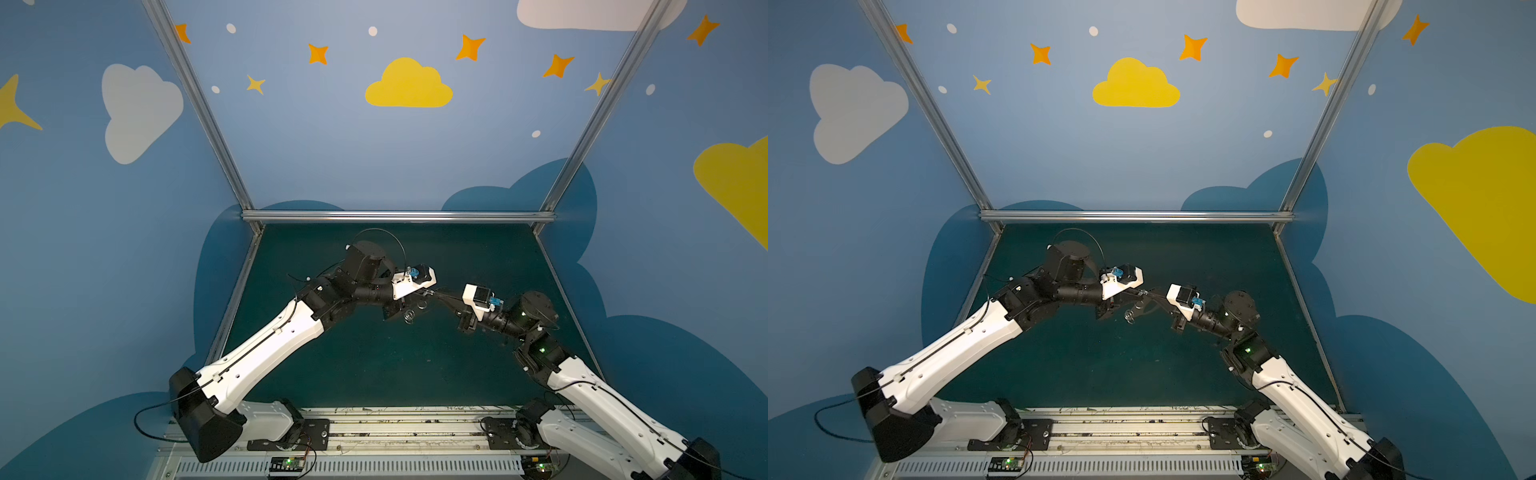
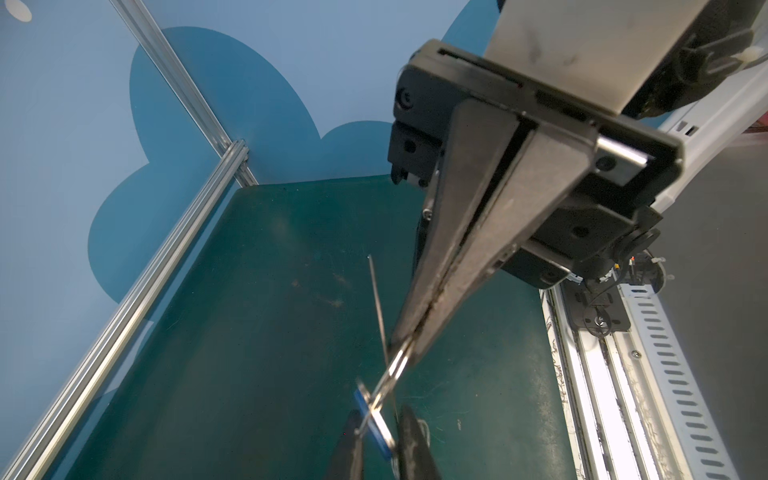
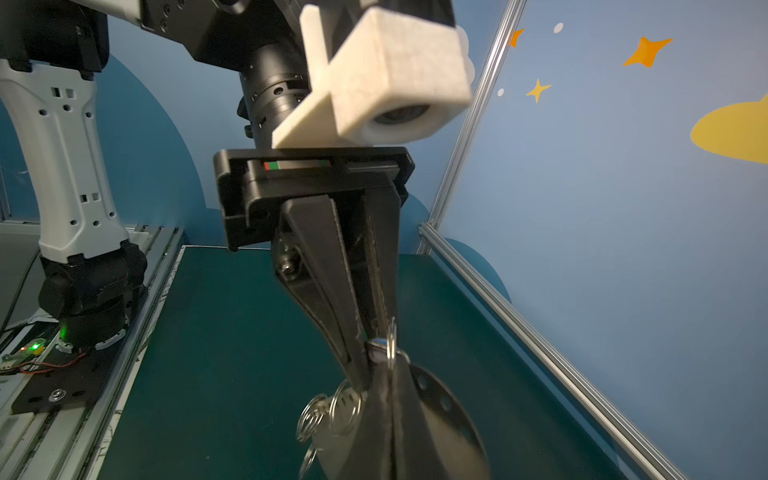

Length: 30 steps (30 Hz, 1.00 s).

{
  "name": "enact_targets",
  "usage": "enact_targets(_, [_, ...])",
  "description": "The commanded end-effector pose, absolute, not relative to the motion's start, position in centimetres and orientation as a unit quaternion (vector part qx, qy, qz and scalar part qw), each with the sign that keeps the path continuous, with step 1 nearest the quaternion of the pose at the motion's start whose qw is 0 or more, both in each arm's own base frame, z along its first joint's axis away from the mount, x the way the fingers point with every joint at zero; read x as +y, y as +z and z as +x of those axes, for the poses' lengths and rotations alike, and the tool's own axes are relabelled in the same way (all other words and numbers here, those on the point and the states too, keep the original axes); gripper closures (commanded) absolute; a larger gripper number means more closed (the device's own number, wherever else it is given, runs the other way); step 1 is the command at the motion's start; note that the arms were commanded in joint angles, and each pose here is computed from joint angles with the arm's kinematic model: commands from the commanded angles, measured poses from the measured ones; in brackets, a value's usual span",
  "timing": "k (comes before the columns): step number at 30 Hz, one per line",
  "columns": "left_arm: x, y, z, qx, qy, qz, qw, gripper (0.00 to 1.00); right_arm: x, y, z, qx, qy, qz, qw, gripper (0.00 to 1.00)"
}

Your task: Put the keys on the keyring

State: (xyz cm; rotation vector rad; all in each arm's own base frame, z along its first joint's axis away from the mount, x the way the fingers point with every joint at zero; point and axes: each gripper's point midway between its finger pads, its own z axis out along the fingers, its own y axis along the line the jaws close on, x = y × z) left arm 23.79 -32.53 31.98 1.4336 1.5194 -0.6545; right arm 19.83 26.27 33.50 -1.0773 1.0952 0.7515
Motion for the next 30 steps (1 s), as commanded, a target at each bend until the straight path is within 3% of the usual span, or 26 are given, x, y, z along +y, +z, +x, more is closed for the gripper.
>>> enact_targets(1, [-32.0, 32.9, 23.9, 0.606, -0.247, 0.583, 0.482, 0.75, 26.2, 34.0, 19.8, 0.475, 0.332, -0.469, 0.666, 1.0])
enact_targets(4, [-31.9, 33.1, 23.9, 0.6, -0.243, 0.581, 0.493, 0.68, 26.3, 34.0, 19.8, 0.476, 0.332, -0.47, 0.665, 1.0])
enact_targets(12, [-31.9, 32.8, 24.0, 0.602, -0.236, 0.584, 0.491, 0.7, 26.3, 34.0, 19.7, 0.475, 0.335, -0.473, 0.662, 1.0])
enact_targets(25, [-32.7, 31.8, 23.5, 0.59, -0.215, 0.615, 0.476, 0.97, 26.0, 34.4, 20.4, 0.484, 0.345, -0.45, 0.667, 1.0])
enact_targets(30, [-33.0, 31.0, 22.8, 0.586, -0.222, 0.635, 0.451, 0.97, 25.8, 34.7, 20.6, 0.481, 0.351, -0.438, 0.674, 1.0])
